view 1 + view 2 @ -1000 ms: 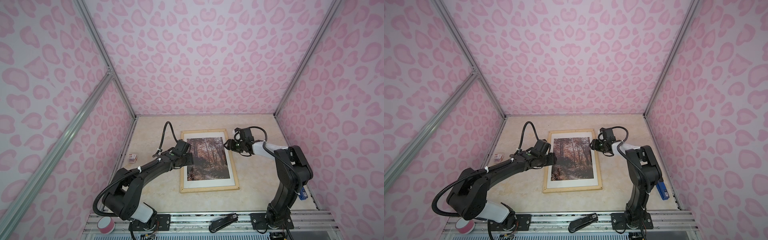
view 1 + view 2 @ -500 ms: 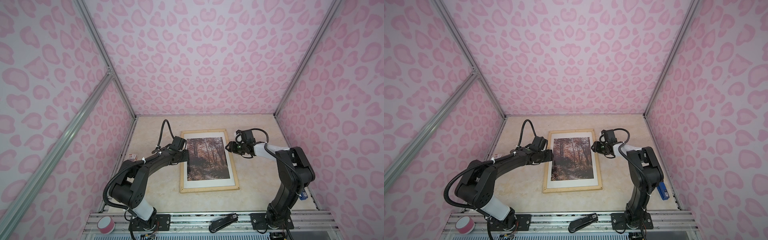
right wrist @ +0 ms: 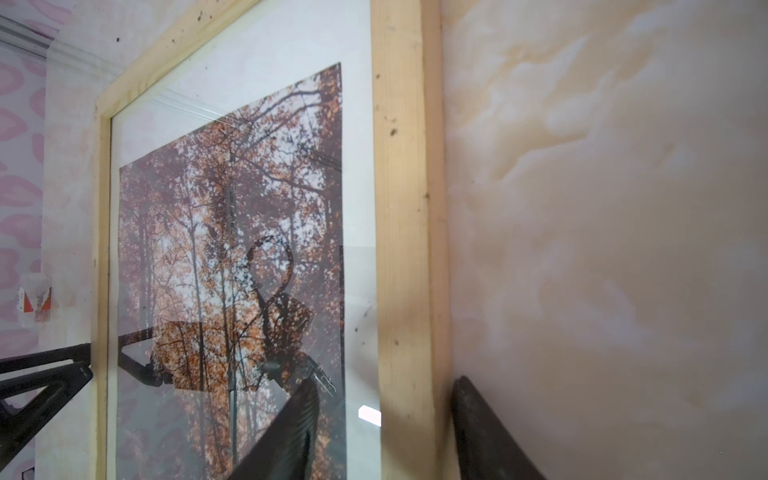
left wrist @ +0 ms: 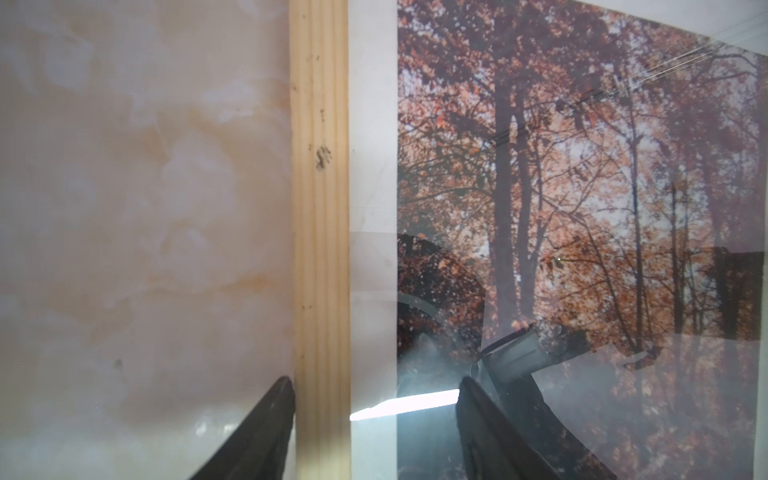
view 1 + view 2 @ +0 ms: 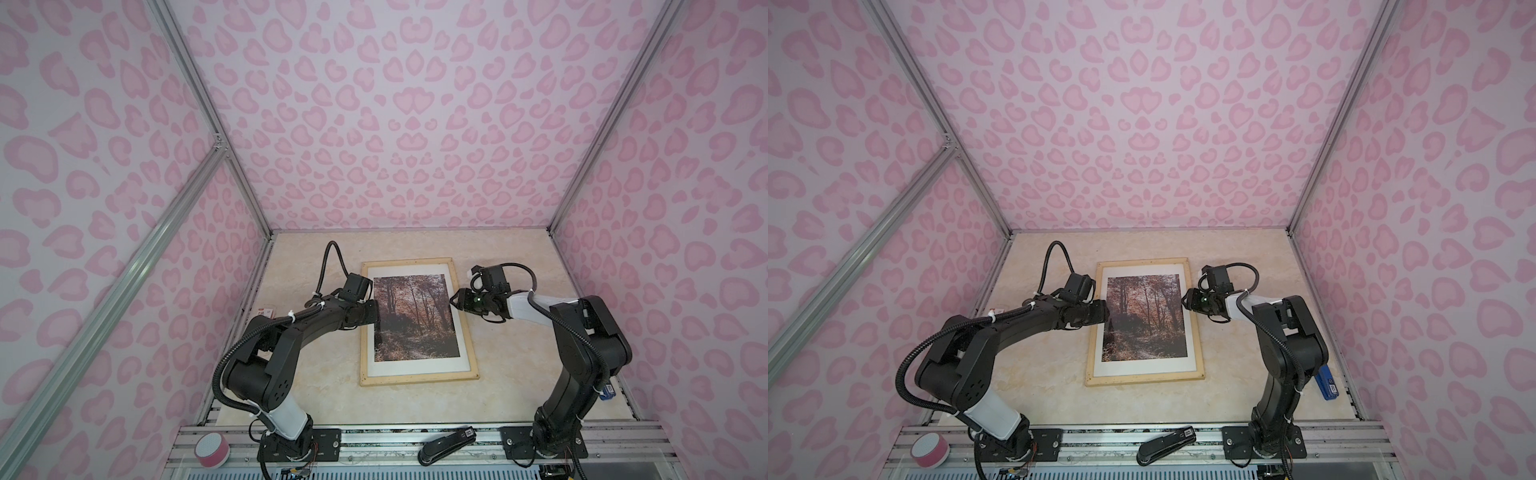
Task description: Put the photo into the frame
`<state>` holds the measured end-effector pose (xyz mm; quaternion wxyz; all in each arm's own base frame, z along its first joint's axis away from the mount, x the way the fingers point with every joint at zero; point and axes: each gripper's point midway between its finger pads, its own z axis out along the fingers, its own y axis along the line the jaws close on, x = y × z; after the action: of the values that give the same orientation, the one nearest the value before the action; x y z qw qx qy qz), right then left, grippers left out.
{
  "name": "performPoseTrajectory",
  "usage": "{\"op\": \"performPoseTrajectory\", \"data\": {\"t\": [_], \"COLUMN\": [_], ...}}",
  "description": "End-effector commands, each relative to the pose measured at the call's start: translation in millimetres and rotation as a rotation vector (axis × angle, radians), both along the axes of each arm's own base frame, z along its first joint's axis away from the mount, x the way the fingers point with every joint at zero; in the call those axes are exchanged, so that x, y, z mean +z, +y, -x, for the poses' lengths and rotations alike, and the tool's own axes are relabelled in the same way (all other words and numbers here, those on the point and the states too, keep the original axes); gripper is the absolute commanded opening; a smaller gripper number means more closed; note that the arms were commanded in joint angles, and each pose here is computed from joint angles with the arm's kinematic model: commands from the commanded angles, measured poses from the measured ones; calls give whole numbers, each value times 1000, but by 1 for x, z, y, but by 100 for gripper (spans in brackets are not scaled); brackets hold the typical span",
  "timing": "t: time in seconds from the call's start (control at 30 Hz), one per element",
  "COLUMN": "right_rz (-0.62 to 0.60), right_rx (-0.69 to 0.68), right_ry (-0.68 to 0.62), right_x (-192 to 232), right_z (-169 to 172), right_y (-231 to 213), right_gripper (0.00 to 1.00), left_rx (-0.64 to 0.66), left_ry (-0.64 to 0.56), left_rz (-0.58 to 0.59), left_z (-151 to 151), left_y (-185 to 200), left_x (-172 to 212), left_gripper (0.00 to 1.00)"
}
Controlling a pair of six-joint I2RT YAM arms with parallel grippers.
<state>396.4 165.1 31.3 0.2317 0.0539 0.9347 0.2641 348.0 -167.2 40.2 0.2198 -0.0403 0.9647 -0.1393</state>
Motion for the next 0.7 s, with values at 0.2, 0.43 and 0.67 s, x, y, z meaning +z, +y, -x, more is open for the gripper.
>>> {"op": "performPoseTrajectory", "data": {"t": [0.2, 0.43, 0.67], "right_rz": [-19, -14, -8], "right_rx": [-8, -37, -51], "right_ry": [5, -2, -10], "right_x": [2, 5, 8], "right_z": [3, 2, 0], "right_y": [2, -11, -20], "right_gripper": [51, 51, 51], "left_rx": [-30, -56, -64], "left_ry": [-1, -12, -23], "left_rz": [170, 208, 184], "left_z": [3, 5, -3], "left_y": [-27, -42, -46], "left_x": [4, 5, 4], "left_gripper": [64, 64, 64]}}
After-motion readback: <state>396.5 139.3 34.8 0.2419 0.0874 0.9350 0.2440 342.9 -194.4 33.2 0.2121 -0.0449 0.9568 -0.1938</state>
